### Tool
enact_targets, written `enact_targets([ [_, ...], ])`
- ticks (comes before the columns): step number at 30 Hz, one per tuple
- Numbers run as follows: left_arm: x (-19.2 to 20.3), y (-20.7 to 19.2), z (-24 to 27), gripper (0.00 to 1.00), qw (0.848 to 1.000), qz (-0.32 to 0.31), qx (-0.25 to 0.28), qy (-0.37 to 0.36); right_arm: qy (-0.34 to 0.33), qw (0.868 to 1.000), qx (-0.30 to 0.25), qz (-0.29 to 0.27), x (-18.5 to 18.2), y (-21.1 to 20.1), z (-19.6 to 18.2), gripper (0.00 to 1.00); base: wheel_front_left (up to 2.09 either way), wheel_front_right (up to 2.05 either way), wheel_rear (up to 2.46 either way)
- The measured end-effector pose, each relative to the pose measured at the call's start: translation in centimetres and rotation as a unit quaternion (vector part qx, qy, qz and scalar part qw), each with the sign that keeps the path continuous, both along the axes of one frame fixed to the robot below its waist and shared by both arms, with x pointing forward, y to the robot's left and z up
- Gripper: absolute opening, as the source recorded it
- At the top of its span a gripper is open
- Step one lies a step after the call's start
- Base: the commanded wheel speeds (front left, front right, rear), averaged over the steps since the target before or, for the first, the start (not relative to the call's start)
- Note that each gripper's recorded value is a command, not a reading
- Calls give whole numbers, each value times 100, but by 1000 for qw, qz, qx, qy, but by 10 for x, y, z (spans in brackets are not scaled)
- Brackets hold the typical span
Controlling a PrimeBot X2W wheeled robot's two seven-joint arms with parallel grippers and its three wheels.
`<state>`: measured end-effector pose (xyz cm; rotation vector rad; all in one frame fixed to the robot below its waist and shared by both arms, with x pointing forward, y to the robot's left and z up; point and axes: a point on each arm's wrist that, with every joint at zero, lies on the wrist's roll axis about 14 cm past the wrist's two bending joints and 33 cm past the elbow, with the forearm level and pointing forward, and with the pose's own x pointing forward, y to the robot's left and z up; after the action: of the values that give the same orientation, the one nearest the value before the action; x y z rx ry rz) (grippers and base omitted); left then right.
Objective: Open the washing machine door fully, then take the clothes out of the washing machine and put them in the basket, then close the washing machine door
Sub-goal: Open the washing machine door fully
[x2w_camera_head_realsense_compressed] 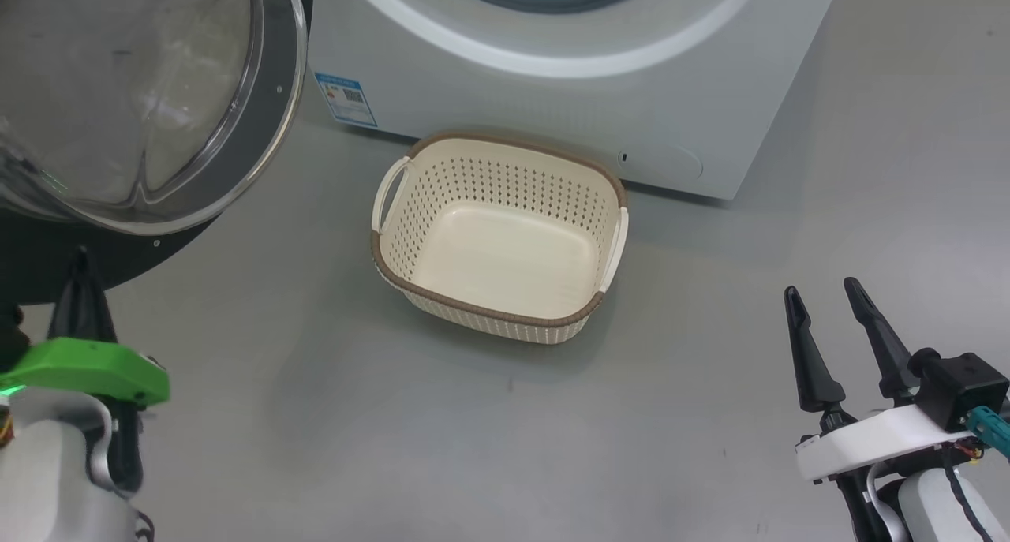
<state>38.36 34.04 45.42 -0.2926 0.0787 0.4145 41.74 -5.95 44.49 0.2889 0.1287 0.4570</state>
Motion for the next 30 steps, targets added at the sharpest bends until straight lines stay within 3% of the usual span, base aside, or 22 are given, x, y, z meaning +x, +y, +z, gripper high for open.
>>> enact_targets([
  [9, -8, -40, 5, 0, 998, -55, -8, -17, -28, 999, 20, -37, -12, -15, 29, 100, 0, 0, 0],
  [23, -6, -134, 11, 0, 984, -167, -42, -46, -66, 991, 17, -113, -42, -68, 58, 100, 0, 0, 0],
  [30, -6, -159, 18, 0, 976, -204, -37, -59, -82, 988, -20, -130, -56, -88, 63, 100, 0, 0, 0],
])
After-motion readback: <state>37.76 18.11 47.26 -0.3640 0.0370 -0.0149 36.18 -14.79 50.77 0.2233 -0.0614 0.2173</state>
